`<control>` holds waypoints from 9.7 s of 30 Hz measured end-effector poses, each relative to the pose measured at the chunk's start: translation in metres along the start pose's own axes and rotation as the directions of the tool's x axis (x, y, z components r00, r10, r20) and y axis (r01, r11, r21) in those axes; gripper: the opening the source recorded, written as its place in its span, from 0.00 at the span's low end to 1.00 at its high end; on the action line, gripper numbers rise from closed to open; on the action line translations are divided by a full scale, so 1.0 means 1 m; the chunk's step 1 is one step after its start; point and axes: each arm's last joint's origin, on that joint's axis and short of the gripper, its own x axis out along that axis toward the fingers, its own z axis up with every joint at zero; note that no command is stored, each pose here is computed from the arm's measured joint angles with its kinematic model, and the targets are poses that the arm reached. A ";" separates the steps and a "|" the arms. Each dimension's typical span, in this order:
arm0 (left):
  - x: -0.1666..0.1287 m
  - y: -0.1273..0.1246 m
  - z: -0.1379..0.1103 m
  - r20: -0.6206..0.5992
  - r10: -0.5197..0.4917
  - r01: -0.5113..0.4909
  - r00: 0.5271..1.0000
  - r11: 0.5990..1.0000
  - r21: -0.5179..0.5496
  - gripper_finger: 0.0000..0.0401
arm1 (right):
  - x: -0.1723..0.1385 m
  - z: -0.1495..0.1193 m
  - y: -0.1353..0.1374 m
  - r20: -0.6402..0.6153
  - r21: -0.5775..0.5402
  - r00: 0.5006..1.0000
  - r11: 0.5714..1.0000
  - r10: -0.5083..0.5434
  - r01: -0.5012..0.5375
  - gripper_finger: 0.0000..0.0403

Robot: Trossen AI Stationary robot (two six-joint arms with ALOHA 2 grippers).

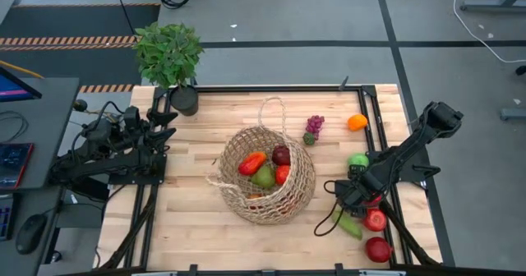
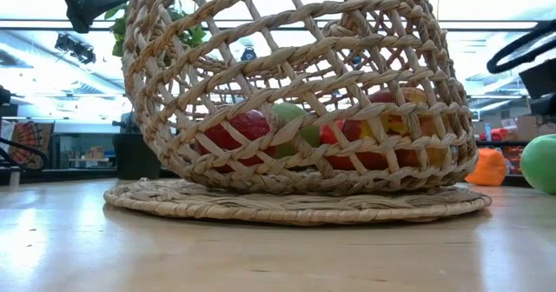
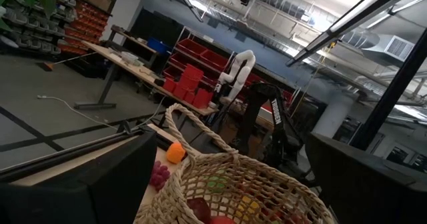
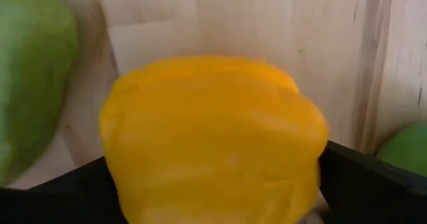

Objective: Build produce basket
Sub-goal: Put the yellow bell pepper into the brown basket

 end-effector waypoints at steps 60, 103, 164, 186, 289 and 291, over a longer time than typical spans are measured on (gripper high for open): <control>0.000 0.000 0.000 0.000 0.000 0.000 1.000 1.000 0.000 0.97 | -0.287 0.037 -0.015 0.928 -0.260 0.163 0.896 0.335 -0.360 0.83; 0.000 0.000 0.000 0.000 0.000 0.000 1.000 1.000 0.000 0.97 | -0.263 0.203 -0.068 0.967 -0.186 -0.254 0.681 0.000 -0.708 0.83; 0.000 0.000 0.000 -0.001 0.001 -0.001 1.000 1.000 0.000 0.97 | -0.249 0.231 -0.112 0.854 -0.261 0.287 0.834 0.434 -0.486 0.83; 0.000 0.000 0.000 -0.001 0.000 0.000 1.000 1.000 0.000 0.97 | -0.235 0.230 -0.073 0.837 -0.183 0.405 0.886 0.368 -0.426 0.83; 0.000 0.000 0.000 -0.001 0.000 0.000 1.000 1.000 0.000 0.97 | -0.123 0.273 -0.036 0.637 -0.531 0.770 0.740 0.027 0.413 0.84; 0.000 0.000 0.000 0.002 -0.001 0.001 1.000 1.000 0.000 0.97 | -0.119 0.271 -0.036 0.612 -0.529 0.791 0.752 0.018 0.393 0.84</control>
